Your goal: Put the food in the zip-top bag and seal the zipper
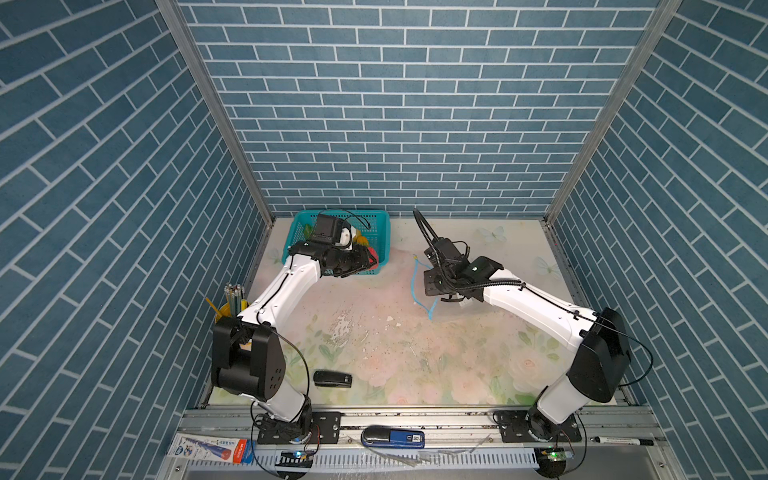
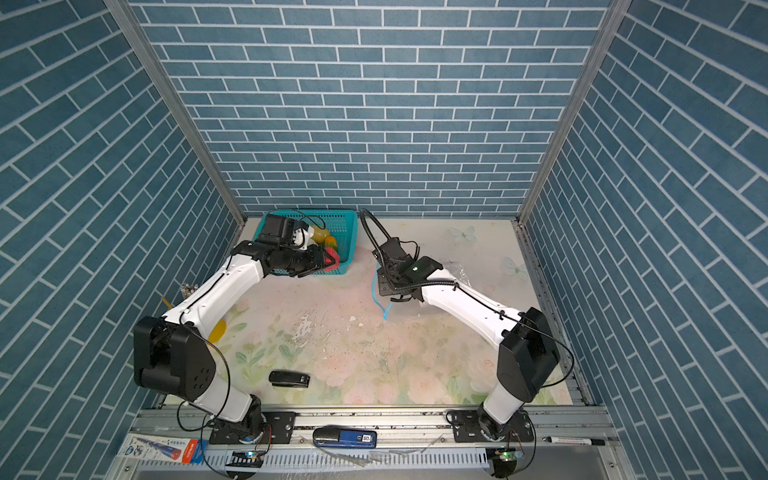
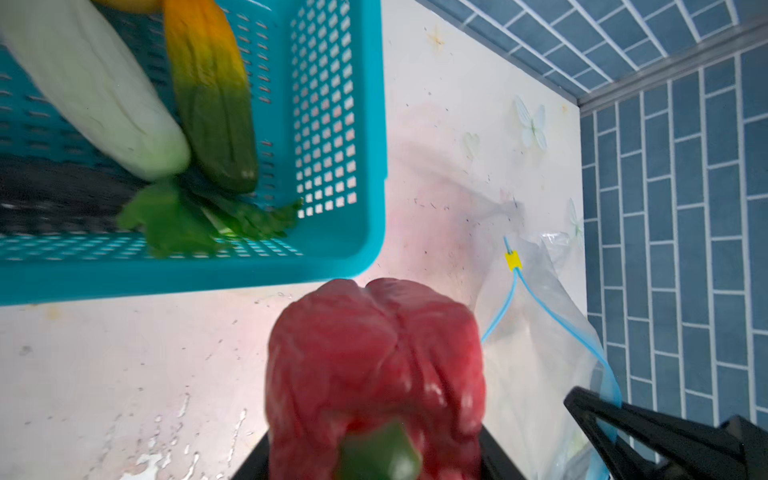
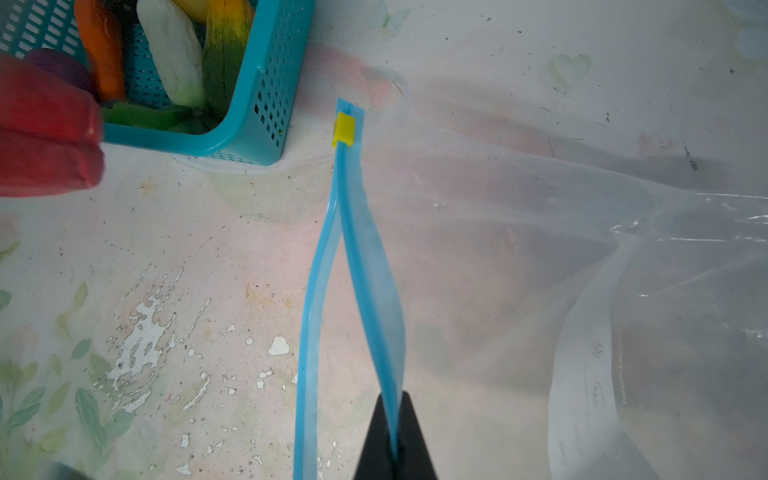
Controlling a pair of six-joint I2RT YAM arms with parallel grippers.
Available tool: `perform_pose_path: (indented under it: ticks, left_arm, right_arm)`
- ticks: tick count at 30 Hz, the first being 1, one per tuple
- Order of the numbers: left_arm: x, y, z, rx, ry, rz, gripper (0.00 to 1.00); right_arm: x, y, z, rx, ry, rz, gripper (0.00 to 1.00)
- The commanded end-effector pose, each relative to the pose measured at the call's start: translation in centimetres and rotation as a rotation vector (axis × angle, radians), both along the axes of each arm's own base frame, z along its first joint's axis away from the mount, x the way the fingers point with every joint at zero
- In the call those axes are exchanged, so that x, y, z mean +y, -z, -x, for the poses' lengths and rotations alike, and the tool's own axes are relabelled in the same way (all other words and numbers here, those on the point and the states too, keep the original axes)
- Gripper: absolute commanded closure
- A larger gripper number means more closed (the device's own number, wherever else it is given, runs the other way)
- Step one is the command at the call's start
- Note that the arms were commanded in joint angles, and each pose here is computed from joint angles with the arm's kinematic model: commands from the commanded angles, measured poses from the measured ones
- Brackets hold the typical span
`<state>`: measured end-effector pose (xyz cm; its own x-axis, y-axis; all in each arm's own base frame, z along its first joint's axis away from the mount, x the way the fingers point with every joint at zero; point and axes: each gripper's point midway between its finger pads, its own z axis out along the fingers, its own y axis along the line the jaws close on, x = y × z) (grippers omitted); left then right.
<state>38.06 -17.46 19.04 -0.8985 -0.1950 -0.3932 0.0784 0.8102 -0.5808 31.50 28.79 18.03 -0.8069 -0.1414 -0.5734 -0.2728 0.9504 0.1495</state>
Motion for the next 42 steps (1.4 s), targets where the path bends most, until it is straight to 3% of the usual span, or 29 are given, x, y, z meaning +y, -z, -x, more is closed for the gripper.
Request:
perform_pose_path:
  ticks: [1,10,20,25,42]
  left_arm:
    - [-2.4,-2.3,0.2,-0.101,0.047,0.107,0.62]
    - [-6.4,-4.1,3.2,-0.164,0.17,0.238,0.62]
    - [-9.9,-3.3,4.9,-0.15,0.28,0.303,0.62]
    - [-11.4,-2.5,5.8,-0.139,0.337,0.297,0.62]
    - [-11.9,1.3,5.6,-0.072,0.337,0.259,0.62]
  right_arm:
    - [-0.1,-0.3,0.0,-0.005,0.007,-0.036,1.0]
    - [0.2,-0.5,-0.7,-0.011,0.02,-0.092,1.0]
    - [0.2,-1.0,-0.9,-0.023,0.018,-0.122,1.0]
    - [0.1,-1.2,-0.9,-0.029,0.021,-0.133,1.0]
    - [-0.7,-1.9,-0.7,-0.07,0.025,-0.178,1.0]
